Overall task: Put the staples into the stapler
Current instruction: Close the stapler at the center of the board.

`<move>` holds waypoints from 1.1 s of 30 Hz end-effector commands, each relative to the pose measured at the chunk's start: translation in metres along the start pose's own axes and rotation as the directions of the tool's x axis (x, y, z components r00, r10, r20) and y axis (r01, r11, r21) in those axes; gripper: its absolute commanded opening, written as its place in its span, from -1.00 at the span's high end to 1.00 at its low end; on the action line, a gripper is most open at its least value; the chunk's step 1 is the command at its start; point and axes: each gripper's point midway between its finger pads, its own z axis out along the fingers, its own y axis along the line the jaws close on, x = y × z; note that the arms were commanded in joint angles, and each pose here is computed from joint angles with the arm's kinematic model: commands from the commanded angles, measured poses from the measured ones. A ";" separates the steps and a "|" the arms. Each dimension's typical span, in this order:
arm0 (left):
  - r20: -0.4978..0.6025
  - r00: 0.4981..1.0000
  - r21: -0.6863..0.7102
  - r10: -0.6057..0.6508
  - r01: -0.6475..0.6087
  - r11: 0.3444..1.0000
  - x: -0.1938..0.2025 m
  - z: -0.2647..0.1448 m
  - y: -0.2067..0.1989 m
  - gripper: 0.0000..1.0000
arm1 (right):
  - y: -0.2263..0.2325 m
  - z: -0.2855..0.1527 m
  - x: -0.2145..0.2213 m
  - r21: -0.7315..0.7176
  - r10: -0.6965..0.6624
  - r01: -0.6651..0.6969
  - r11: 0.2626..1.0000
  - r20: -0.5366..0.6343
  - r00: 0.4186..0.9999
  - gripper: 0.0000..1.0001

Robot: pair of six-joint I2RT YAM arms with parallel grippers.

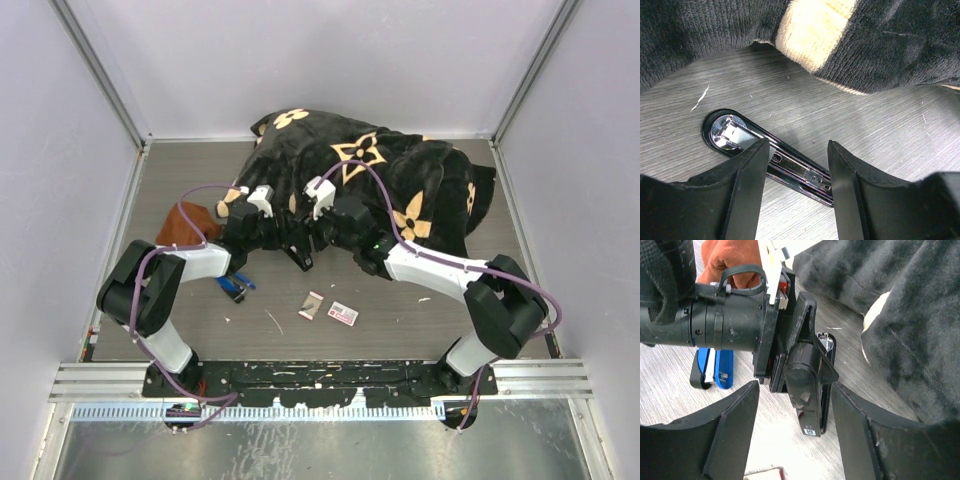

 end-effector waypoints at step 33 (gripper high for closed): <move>-0.003 1.000 -0.038 0.025 -0.025 0.999 0.001 -0.036 -0.001 -0.26 | -0.017 0.022 -0.017 0.062 -0.168 0.170 0.984 -0.027 0.985 0.64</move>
